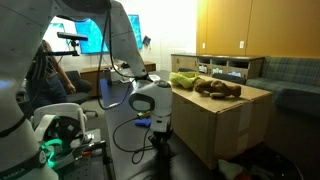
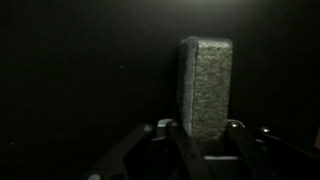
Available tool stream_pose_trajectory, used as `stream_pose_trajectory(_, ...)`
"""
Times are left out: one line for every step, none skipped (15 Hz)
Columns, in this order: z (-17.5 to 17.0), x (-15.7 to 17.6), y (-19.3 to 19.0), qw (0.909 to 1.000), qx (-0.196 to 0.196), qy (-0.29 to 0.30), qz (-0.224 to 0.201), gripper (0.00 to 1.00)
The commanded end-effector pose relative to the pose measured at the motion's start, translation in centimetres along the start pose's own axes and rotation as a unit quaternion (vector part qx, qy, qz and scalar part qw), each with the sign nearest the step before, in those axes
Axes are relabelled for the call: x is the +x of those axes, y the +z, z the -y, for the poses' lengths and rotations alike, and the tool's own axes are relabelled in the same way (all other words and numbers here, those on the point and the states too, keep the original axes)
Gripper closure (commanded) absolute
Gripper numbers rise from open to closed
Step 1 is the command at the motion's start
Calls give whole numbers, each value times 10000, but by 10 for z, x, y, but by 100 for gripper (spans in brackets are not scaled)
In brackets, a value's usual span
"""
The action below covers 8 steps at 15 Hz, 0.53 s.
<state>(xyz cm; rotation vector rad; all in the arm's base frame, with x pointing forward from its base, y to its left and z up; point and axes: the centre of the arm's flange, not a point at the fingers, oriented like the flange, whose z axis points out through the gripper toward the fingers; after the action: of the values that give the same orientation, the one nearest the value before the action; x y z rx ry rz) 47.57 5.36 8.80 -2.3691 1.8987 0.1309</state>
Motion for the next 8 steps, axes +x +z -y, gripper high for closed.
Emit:
stream_pose_trajectory(-8, -12, -26, 9993, -299, -113, -202, 84)
stream_pose_trajectory(-10, -16, -29, 9985, -430, -181, -279, 84)
stream_pose_trajectory(-14, -20, -34, 9974, -570, -260, -353, 84)
stream_pose_trajectory(-18, -27, -42, 9955, -731, -426, -426, 84)
stream_pose_trajectory(-20, -31, -48, 9934, -885, -540, -489, 84)
stream_pose_trajectory(-23, -40, -58, 9899, -1087, -713, -565, 84)
stream_pose_trajectory(-25, -47, -67, 9860, -1265, -881, -641, 84)
stream_pose_trajectory(-25, -56, -82, 9811, -1450, -1057, -727, 84)
